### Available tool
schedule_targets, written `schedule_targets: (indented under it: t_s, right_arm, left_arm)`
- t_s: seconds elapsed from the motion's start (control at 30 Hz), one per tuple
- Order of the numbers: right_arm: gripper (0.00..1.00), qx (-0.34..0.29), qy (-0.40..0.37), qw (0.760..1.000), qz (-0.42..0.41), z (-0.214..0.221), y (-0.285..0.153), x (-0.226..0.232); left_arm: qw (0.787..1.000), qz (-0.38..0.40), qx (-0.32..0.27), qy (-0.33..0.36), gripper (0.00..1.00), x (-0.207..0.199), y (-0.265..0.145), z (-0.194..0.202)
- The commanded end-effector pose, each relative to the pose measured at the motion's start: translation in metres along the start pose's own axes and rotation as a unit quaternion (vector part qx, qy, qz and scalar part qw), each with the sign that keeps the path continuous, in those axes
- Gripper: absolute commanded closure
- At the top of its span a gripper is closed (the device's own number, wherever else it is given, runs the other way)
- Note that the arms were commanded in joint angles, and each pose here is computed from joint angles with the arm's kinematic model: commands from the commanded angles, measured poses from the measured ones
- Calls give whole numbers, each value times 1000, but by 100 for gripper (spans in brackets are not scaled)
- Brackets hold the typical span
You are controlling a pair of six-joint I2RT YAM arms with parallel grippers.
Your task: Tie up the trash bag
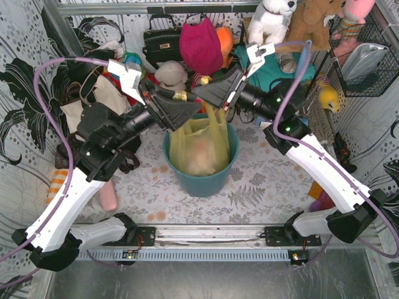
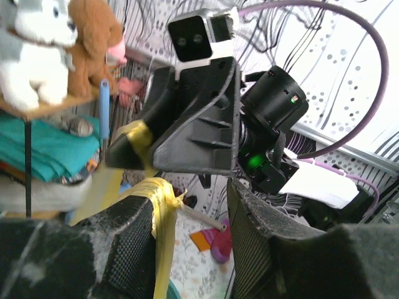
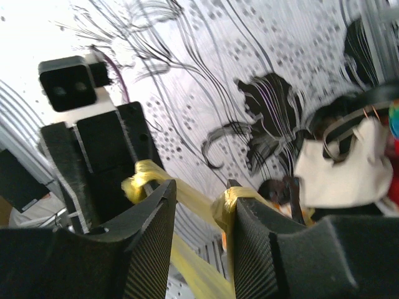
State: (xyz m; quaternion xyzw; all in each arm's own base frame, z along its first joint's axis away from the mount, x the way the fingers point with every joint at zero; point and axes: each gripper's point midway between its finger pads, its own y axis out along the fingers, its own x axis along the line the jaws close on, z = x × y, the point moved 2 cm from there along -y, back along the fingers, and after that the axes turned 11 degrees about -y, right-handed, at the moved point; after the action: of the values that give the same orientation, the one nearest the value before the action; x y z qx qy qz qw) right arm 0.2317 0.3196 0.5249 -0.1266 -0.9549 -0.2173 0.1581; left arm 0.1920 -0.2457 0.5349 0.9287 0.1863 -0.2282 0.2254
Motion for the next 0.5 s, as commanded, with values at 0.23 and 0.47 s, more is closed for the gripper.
schedule_targets:
  t_s: [0.23, 0.47]
  right_arm:
    - [61, -69, -52, 995, -49, -48, -13, 48]
    - [60, -41, -5, 999, -19, -11, -11, 20]
  left_arm:
    - [996, 37, -67, 48, 48, -35, -20, -36]
    - [999, 7, -44, 16, 48, -7, -19, -6]
